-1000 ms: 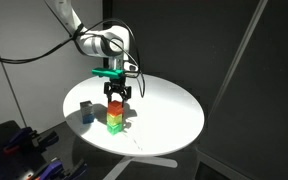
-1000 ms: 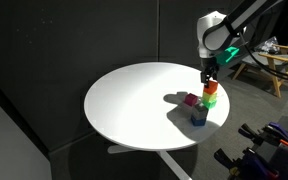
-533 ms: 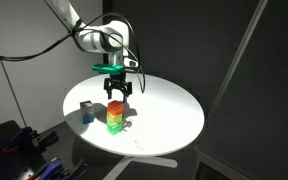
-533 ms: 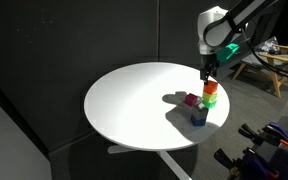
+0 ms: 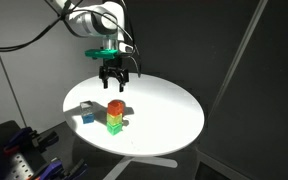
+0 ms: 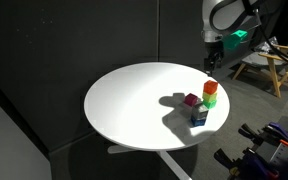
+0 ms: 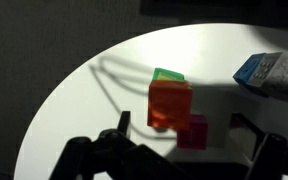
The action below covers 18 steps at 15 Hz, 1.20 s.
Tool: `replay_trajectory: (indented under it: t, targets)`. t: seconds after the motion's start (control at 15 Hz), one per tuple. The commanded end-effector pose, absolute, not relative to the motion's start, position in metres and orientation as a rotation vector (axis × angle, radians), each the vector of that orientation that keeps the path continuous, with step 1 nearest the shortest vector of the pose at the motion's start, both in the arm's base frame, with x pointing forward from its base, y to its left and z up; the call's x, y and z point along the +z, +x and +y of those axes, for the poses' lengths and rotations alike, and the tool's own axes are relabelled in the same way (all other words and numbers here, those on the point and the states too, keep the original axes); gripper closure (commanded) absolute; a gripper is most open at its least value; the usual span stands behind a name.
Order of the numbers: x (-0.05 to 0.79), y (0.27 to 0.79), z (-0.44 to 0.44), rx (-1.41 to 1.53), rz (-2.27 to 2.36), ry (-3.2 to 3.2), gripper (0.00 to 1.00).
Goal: Put the orange block on top of the light green block
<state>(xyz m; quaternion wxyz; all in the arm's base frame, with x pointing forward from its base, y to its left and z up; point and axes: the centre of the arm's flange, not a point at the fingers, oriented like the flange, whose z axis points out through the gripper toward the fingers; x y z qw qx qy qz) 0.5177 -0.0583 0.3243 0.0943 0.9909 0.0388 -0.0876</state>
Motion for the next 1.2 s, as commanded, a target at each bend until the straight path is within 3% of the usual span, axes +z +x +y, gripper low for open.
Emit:
replay_trajectory:
  t: [0.0, 0.4, 1.13]
  targets:
    - [0.354, 0.493, -0.052, -0.271, 0.031, 2.948, 0.0]
    - [0.376, 0.467, -0.052, -0.326, -0.141, 2.948, 0.0]
    - [0.422, 0.401, -0.028, -0.279, 0.029, 3.05, 0.0]
